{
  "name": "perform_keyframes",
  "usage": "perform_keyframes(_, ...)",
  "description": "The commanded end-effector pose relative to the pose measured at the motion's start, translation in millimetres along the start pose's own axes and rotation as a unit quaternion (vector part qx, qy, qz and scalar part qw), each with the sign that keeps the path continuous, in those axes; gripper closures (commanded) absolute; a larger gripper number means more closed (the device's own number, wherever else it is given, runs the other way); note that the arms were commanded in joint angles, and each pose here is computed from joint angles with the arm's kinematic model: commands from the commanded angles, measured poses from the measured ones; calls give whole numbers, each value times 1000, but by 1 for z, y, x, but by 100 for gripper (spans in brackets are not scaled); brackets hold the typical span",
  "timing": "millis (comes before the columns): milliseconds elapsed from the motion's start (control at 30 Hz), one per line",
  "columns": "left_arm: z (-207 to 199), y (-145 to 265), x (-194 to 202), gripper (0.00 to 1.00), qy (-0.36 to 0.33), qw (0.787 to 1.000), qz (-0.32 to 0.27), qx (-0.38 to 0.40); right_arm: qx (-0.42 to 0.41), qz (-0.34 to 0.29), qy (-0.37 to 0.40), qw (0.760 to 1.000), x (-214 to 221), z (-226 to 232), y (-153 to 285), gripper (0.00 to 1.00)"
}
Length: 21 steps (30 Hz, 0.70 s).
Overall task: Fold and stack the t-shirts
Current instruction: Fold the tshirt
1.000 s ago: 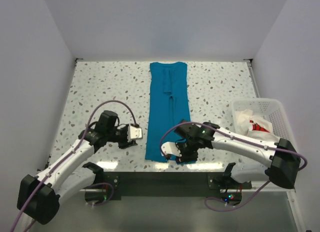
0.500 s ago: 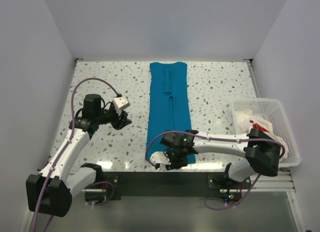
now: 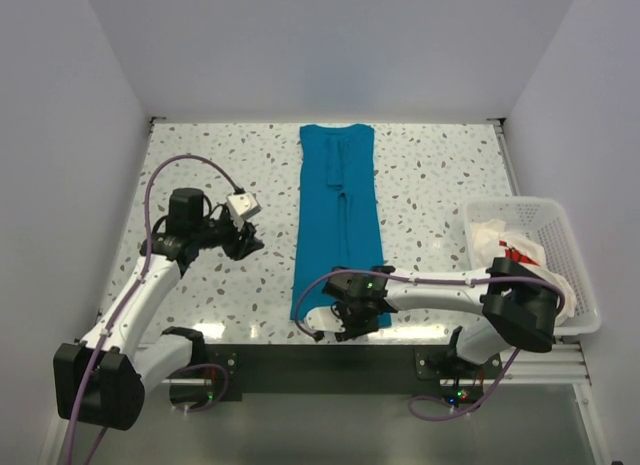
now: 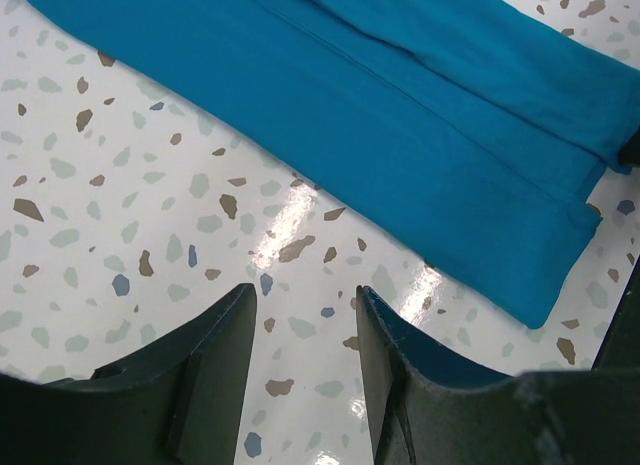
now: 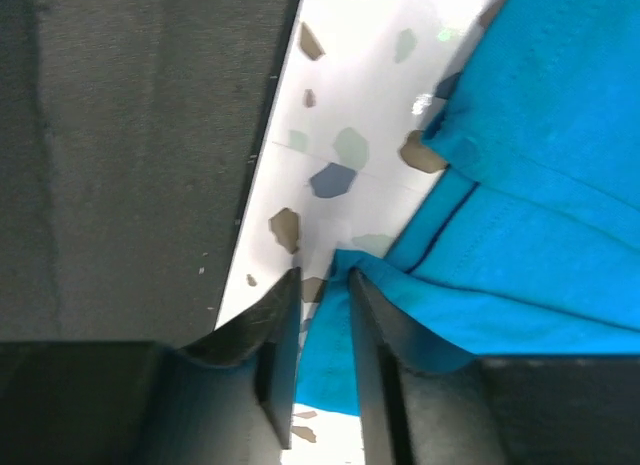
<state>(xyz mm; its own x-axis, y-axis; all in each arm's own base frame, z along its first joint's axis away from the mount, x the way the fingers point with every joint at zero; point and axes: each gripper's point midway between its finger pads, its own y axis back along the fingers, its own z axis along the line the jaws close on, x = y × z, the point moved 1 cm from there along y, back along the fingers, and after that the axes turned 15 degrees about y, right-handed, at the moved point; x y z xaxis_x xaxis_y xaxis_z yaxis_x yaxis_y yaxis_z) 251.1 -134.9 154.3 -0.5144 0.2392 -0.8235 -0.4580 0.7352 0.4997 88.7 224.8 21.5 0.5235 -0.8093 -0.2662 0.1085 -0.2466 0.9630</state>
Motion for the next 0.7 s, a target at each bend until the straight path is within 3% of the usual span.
perform_keyframes(0,1,3,-18,50,-4,1000,-18,-1,0,10,3,1000,6,-1,-19,72)
perform_keyframes(67,0,3,-16,50,-3,1000,-16,0,-3,10,-2,1000,7,1,-21,79)
perform_keyframes(167,1,2,-16,50,-4,1000,-15,0,-8,13,-10,1000,9,4,-23,100)
perform_keyframes(367,2,2,-18,50,-6,1000,-16,0,10,8,-14,1000,6,0,-12,100)
perform_keyframes(667,2,4,-22,50,-6,1000,-22,-4,49,-82,-22,995,-42,-21,44,100)
